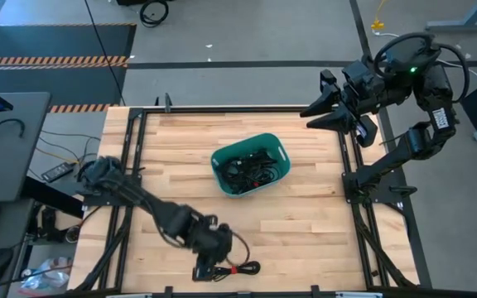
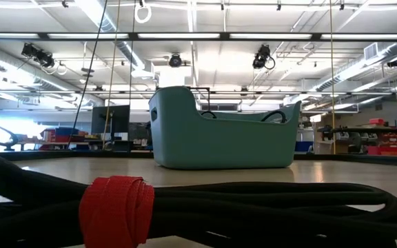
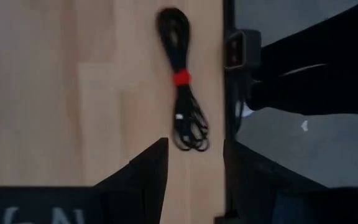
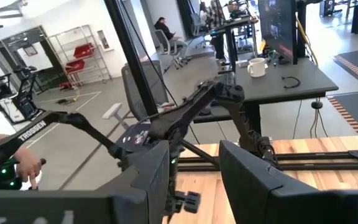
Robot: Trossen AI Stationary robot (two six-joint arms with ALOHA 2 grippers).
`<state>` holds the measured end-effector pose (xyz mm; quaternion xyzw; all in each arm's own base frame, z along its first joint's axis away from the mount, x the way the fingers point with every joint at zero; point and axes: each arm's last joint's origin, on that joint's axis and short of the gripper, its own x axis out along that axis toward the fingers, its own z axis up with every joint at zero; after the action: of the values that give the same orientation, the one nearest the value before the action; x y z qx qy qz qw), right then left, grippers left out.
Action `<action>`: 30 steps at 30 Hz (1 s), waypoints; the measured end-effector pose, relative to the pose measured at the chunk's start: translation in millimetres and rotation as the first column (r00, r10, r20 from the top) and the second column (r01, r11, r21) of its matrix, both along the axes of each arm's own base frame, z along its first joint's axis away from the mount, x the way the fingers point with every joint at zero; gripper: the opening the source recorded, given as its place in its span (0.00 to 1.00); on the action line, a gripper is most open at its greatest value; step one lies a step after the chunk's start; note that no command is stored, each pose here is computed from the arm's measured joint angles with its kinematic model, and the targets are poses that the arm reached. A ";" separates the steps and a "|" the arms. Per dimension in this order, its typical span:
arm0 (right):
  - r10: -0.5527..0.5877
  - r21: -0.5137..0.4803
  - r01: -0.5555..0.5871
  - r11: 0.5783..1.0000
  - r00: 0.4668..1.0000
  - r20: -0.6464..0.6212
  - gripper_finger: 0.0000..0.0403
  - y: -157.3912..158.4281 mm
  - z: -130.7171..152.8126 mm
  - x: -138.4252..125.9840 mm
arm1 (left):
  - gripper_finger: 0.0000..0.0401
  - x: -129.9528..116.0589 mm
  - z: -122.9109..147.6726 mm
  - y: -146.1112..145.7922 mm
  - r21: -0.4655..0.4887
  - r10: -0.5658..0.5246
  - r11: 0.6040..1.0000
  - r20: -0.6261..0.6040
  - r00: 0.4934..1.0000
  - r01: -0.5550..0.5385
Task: Pick and place USB-C Cables
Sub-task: Put the black charger cable into the green bin
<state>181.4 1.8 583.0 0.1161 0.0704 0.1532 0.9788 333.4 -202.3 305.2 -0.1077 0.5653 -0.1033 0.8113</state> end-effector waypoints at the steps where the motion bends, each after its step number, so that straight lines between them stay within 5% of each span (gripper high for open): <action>1: 0.000 0.000 0.000 1.000 1.000 -0.001 0.36 0.0 -0.1 0.0 | 0.40 0.7 -4.9 -6.3 -0.004 0.000 1.000 -0.007 1.000 0.000; 7: 0.001 -0.006 -0.001 1.000 1.000 0.000 0.36 0.0 -0.2 0.0 | 0.40 6.2 -34.8 -34.9 -0.038 0.047 0.998 -0.074 0.996 -0.050; 12: 0.001 -0.006 -0.001 1.000 1.000 0.002 0.36 0.0 0.0 0.2 | 0.40 15.2 -46.8 -48.7 -0.041 -0.034 0.999 0.007 0.999 0.034; 22: 0.000 0.002 0.000 1.000 1.000 0.000 0.36 0.0 0.1 0.2 | 0.40 39.9 -82.0 -27.3 0.090 0.017 0.996 -0.038 0.999 -0.014; 30: -0.012 0.062 0.013 0.998 1.000 -0.016 0.36 -0.2 0.5 0.3 | 0.40 52.6 -123.9 -40.9 0.061 0.026 0.998 -0.082 0.996 -0.021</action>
<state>181.7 1.6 583.5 0.1479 0.0726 0.1484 0.9751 386.1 -243.2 181.3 -0.0939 0.5999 -0.0723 0.7913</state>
